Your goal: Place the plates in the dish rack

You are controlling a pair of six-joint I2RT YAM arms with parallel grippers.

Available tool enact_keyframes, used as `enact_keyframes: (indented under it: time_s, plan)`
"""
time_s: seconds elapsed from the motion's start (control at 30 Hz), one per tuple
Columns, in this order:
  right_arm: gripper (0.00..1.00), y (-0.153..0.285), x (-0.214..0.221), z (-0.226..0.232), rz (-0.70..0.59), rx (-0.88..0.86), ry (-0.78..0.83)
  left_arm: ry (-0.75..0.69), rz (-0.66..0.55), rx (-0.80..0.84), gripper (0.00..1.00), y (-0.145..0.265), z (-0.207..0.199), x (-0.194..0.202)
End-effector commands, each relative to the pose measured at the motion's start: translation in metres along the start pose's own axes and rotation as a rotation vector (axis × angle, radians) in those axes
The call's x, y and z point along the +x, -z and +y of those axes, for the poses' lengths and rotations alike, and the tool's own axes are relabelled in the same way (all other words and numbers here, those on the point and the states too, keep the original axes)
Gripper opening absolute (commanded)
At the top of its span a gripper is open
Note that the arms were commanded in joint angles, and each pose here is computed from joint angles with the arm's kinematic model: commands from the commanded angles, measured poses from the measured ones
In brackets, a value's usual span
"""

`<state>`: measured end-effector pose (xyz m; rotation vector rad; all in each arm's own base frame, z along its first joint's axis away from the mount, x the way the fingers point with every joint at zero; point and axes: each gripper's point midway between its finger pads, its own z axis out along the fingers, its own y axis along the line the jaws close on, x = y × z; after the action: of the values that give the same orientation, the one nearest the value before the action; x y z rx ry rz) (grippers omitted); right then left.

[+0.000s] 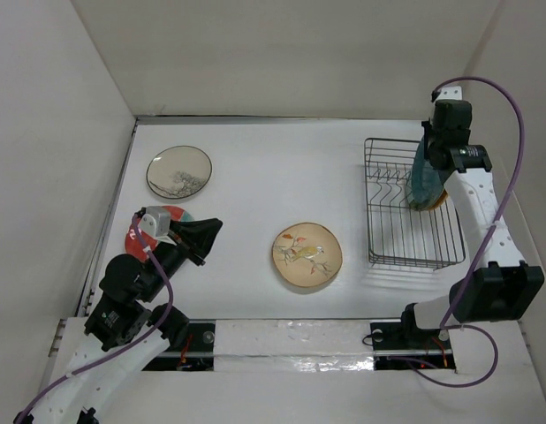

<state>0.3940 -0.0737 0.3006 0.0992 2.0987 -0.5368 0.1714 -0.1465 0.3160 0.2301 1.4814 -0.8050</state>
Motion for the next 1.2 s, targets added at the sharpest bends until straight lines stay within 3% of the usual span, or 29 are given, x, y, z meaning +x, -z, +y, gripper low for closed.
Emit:
enact_keyframes:
  time_s: [0.0,0.2,0.5,0.83,0.9,1.0,1.03,1.13,1.17]
  plan:
    - [0.00,0.028,-0.066,-0.041,-0.227,0.140,-0.088,-0.008,-0.054,0.024,0.09,0.000,-0.008,-0.020]
    - [0.00,0.035,-0.077,-0.048,-0.253,0.153,-0.094,-0.008,-0.045,0.032,0.09,-0.001,-0.009,-0.018]
    - [0.00,-0.013,-0.024,-0.001,-0.126,0.039,-0.056,-0.011,-0.036,0.032,0.09,-0.004,-0.010,-0.016]
    - [0.00,-0.034,0.009,0.030,-0.060,-0.041,-0.108,-0.011,-0.026,0.024,0.09,-0.006,-0.008,-0.013]
    - [0.08,-0.037,0.017,0.035,-0.037,-0.050,-0.134,-0.011,-0.026,0.025,0.10,-0.005,-0.008,-0.013]
    - [0.42,-0.034,0.024,0.044,-0.018,-0.071,-0.204,-0.008,-0.023,0.029,0.11,-0.005,-0.009,-0.013]
    - [0.59,-0.033,0.025,0.044,-0.018,-0.067,-0.240,-0.008,-0.022,0.030,0.11,-0.005,-0.009,-0.012]
    - [0.78,-0.022,0.013,0.036,-0.053,-0.043,-0.318,-0.012,-0.003,0.029,0.13,-0.009,-0.009,-0.009]
    - [0.81,-0.014,0.011,0.038,-0.042,-0.058,-0.313,-0.011,0.011,0.041,0.13,-0.009,-0.011,-0.006]
